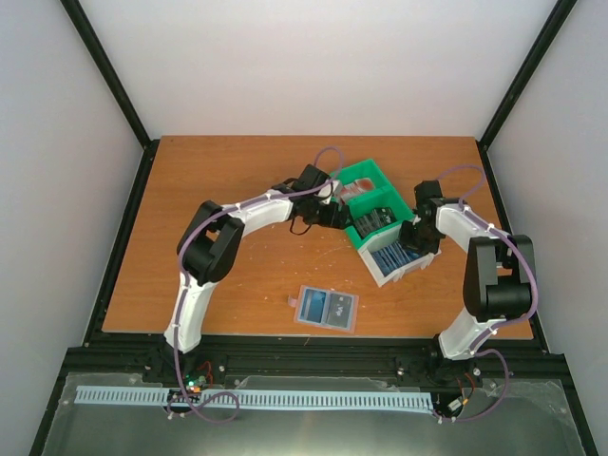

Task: Put the credit cards into the card holder
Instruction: Pick up the credit card from the storage box.

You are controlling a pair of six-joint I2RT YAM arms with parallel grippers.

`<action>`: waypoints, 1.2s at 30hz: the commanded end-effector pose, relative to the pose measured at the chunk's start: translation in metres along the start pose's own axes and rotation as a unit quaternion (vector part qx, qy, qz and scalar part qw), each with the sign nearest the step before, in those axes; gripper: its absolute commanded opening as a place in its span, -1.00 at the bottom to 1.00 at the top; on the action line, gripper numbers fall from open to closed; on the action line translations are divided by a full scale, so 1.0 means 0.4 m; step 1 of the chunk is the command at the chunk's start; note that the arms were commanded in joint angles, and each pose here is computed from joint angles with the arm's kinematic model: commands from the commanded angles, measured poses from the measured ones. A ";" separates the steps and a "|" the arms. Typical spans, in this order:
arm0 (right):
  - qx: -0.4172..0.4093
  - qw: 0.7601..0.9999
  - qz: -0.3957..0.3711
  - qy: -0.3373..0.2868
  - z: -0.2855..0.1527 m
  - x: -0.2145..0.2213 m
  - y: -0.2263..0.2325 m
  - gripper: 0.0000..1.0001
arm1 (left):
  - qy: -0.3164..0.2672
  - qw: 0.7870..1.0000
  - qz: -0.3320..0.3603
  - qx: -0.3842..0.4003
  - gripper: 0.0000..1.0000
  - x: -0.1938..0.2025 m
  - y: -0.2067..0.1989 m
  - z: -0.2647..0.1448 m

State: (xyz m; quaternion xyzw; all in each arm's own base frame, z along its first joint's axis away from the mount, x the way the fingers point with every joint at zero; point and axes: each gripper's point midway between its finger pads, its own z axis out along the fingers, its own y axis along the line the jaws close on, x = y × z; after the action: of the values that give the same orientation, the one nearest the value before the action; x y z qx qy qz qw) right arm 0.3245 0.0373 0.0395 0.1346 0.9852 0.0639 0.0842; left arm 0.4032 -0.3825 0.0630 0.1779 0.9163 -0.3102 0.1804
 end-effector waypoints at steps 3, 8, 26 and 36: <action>-0.015 0.999 -0.031 -0.011 -0.005 -0.019 0.013 -0.47 | -0.005 0.999 0.010 -0.031 0.89 -0.012 -0.015 0.027; 0.001 0.998 -0.059 -0.021 -0.001 -0.026 0.018 -0.39 | 0.001 0.998 0.005 -0.065 0.86 0.004 0.001 0.048; 0.080 0.990 -0.108 -0.051 0.004 -0.044 -0.014 -0.45 | 0.073 0.978 -0.036 -0.194 0.62 0.118 0.148 0.092; 0.085 0.990 -0.101 -0.058 -0.031 -0.049 -0.016 -0.49 | 0.080 0.978 -0.031 -0.193 0.59 0.127 0.149 0.092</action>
State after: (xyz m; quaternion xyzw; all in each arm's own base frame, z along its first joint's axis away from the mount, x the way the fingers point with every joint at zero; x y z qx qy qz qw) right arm 0.3318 0.0444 0.0373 0.0316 0.9935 0.0077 0.1094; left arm 0.4111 -0.3954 0.0365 0.1433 0.9472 -0.2145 0.1905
